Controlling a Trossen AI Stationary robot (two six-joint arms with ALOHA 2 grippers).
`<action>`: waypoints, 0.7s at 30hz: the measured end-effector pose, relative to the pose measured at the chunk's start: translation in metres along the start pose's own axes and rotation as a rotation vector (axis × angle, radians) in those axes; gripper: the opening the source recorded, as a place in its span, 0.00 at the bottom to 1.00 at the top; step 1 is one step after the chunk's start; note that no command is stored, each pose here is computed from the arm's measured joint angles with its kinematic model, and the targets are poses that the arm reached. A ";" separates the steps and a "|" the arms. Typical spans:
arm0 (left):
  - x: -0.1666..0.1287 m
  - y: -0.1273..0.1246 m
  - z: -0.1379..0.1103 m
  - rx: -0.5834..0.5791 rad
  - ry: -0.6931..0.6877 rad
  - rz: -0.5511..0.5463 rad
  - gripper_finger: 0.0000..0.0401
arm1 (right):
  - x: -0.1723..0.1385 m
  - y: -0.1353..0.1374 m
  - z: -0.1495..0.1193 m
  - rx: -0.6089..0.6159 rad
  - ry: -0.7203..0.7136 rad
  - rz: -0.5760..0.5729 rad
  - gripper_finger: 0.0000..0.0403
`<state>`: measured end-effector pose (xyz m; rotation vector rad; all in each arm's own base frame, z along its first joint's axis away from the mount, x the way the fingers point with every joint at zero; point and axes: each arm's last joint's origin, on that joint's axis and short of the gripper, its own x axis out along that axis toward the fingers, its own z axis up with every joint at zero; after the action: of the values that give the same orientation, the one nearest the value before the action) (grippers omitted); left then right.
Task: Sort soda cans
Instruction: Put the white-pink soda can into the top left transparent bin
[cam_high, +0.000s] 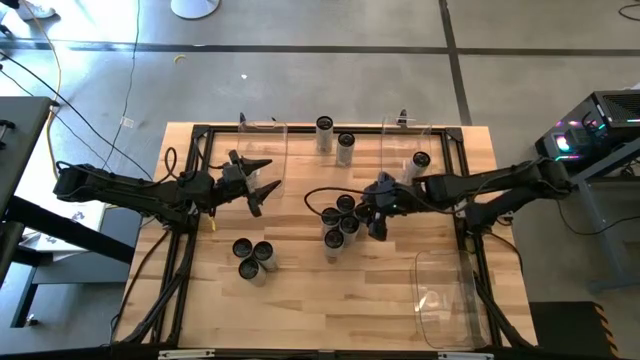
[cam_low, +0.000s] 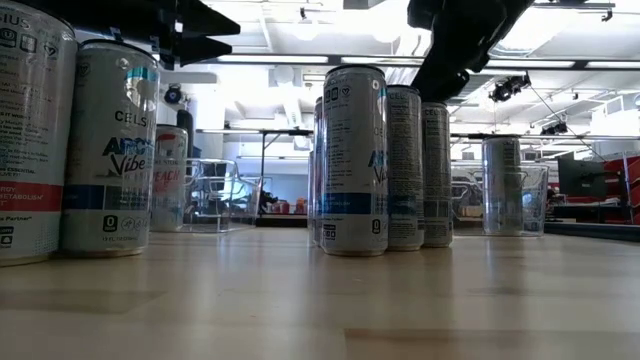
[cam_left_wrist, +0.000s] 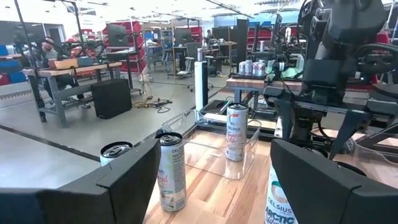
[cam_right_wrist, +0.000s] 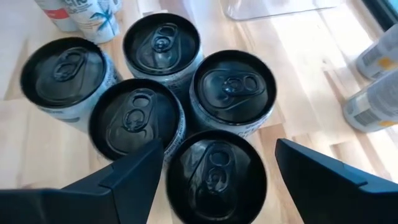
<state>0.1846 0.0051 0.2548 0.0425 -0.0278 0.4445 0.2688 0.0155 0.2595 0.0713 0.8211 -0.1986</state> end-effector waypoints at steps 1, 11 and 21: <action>0.000 0.000 0.000 0.000 0.001 0.000 0.74 | 0.000 0.000 0.000 0.000 0.001 -0.001 0.76; 0.000 0.000 0.000 0.000 0.001 0.000 0.74 | -0.007 -0.001 -0.002 -0.029 0.002 -0.006 0.76; 0.000 0.000 0.000 0.000 0.000 0.000 0.74 | -0.013 -0.003 -0.005 -0.052 0.023 -0.005 0.76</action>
<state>0.1847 0.0051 0.2548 0.0422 -0.0277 0.4445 0.2556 0.0149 0.2661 0.0223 0.8489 -0.1816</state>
